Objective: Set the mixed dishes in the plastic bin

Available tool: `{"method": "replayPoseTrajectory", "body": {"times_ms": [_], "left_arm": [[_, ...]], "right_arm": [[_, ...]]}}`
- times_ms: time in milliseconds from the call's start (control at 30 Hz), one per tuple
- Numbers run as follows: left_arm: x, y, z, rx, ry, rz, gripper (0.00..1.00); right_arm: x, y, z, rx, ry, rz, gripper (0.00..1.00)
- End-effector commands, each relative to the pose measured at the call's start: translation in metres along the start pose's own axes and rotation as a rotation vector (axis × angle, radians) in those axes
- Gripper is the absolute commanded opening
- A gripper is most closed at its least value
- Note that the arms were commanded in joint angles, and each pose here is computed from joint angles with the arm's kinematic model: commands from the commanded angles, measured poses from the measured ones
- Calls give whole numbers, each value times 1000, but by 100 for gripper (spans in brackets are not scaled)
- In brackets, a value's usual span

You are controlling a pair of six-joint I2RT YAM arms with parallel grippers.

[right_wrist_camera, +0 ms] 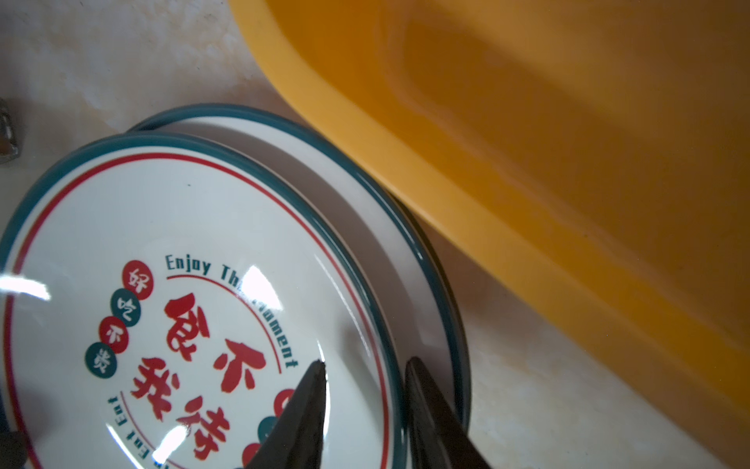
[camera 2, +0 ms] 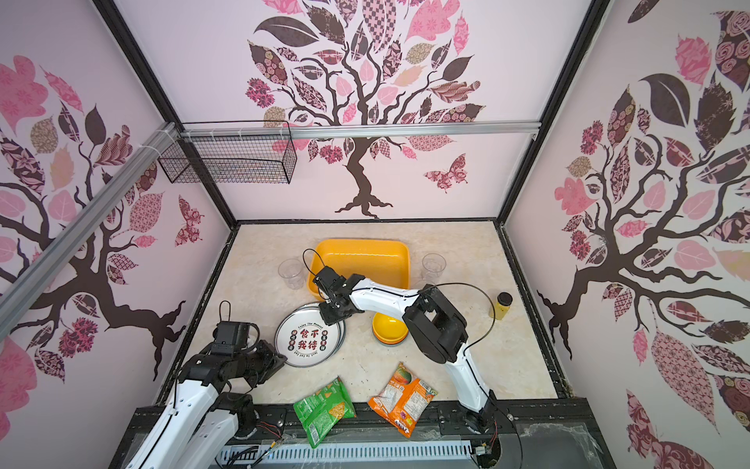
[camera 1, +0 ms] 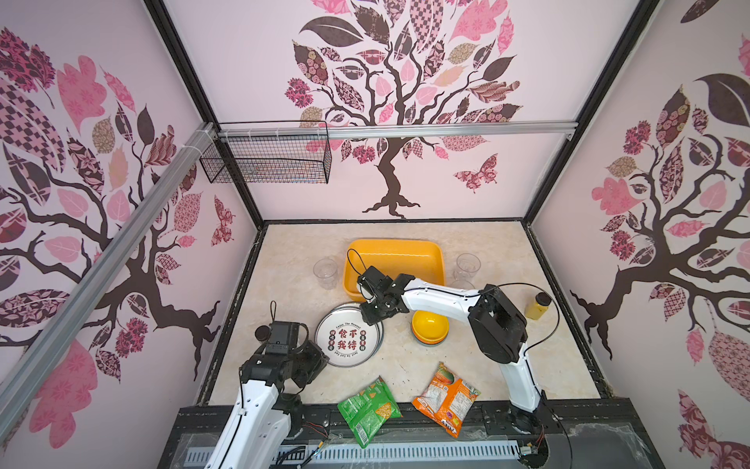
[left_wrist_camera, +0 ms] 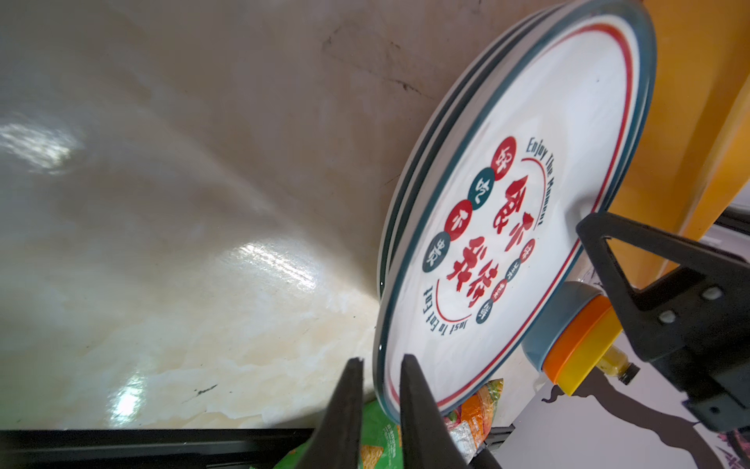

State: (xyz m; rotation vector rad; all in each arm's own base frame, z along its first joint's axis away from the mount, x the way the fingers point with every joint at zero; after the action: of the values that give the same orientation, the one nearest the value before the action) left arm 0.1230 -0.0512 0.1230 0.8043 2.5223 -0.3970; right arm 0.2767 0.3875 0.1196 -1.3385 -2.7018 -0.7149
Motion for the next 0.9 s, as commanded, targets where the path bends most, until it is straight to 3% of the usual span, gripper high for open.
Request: {"method": "replayPoseTrajectory", "body": {"times_ms": [0,333,667,867], "left_arm": [[-3,2,-6,-24,-6,8,31],[-2,8,-1,-65,-2,3,43],[-4,16,9,-98,-7,-1,41],[-3,17,14,-90,9,-5,33]], "right_arm": [[-1,-8,16,46,12,-1,34],[1,-9,16,55,38,-9,30],[4,-11,15,65,71,-28,26],[7,-12,16,72,90,-35,26]]}}
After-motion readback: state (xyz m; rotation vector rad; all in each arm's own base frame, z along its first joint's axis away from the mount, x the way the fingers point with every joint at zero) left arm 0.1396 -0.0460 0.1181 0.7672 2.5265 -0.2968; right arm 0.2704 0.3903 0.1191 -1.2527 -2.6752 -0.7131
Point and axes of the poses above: each gripper's point midway between its finger pads, its own z axis out along the fingers, its own x axis along the line the jaws close on, y = z × x, the point moved 7 cm from there along -z, back along the fingers, and after that the axes turned 7 degrees about -z, right-handed, at the moved point
